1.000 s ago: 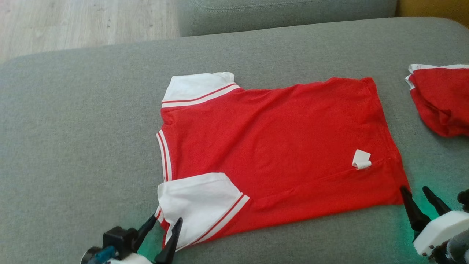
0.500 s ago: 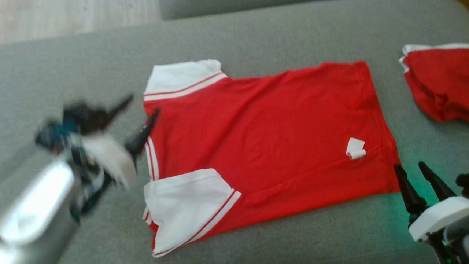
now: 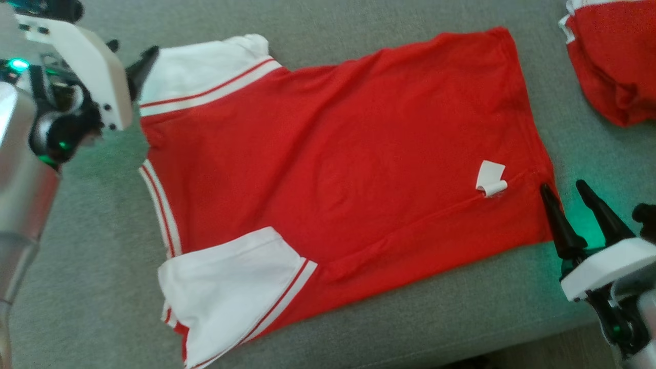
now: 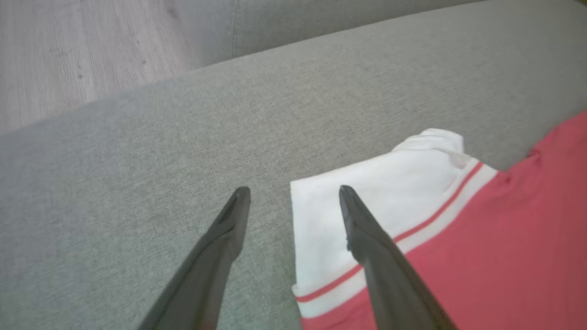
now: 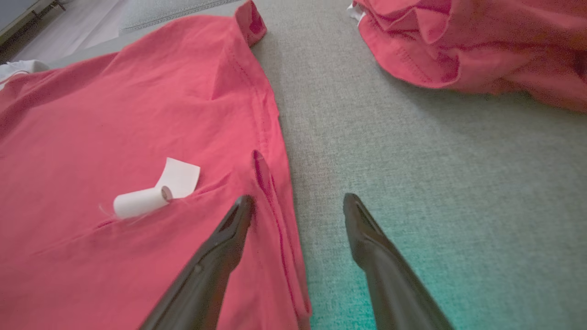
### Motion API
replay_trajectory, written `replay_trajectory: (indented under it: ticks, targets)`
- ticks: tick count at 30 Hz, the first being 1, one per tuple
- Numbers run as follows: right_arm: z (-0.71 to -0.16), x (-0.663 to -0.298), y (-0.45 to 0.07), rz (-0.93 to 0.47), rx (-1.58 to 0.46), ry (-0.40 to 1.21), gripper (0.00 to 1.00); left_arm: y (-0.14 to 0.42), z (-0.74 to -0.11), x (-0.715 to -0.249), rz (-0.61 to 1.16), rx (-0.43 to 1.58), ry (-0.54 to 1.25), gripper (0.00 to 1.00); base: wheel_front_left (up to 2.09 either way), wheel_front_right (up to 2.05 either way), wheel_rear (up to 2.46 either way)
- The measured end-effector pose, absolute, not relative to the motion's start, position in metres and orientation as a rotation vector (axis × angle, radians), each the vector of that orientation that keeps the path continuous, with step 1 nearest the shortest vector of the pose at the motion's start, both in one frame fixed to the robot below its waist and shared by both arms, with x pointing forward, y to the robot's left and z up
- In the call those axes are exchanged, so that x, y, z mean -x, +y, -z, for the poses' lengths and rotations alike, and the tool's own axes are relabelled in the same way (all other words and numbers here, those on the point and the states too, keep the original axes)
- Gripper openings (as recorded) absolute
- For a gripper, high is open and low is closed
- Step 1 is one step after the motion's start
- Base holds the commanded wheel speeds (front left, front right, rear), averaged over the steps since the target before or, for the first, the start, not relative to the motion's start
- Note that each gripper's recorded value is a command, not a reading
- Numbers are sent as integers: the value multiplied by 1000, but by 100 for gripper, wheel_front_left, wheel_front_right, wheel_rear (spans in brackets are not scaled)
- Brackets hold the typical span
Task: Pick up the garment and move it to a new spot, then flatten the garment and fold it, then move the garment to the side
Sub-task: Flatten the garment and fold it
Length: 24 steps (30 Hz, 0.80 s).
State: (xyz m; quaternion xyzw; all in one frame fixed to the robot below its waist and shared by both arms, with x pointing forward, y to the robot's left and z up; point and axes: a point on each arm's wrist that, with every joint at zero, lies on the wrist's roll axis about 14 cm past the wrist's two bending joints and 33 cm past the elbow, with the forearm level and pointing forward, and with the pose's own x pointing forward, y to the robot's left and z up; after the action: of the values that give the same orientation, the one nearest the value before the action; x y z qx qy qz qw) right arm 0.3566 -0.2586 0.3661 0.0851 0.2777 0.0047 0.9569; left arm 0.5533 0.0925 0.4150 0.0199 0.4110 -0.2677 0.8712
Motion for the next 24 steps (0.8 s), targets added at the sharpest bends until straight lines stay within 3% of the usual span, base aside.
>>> replay_trajectory:
  ticks: [14,15,16,17,24]
  targets:
    - [-351,-353,-272,57,-172,598,100,74,-369,-571,560,88,996,100,0,0,0]
    - [-351,-353,-273,59,-172,596,100,72,-370,-568,568,97,1016,38,0,0,0]
    - [-351,-353,-273,59,-172,596,100,72,-370,-565,574,99,1028,16,0,0,0]
    - [-352,-353,-273,59,-172,593,100,71,-370,-563,580,100,1041,0,0,0,0]
    - [-357,-362,-273,51,-169,565,100,59,-379,-551,652,88,1032,0,0,0,0]
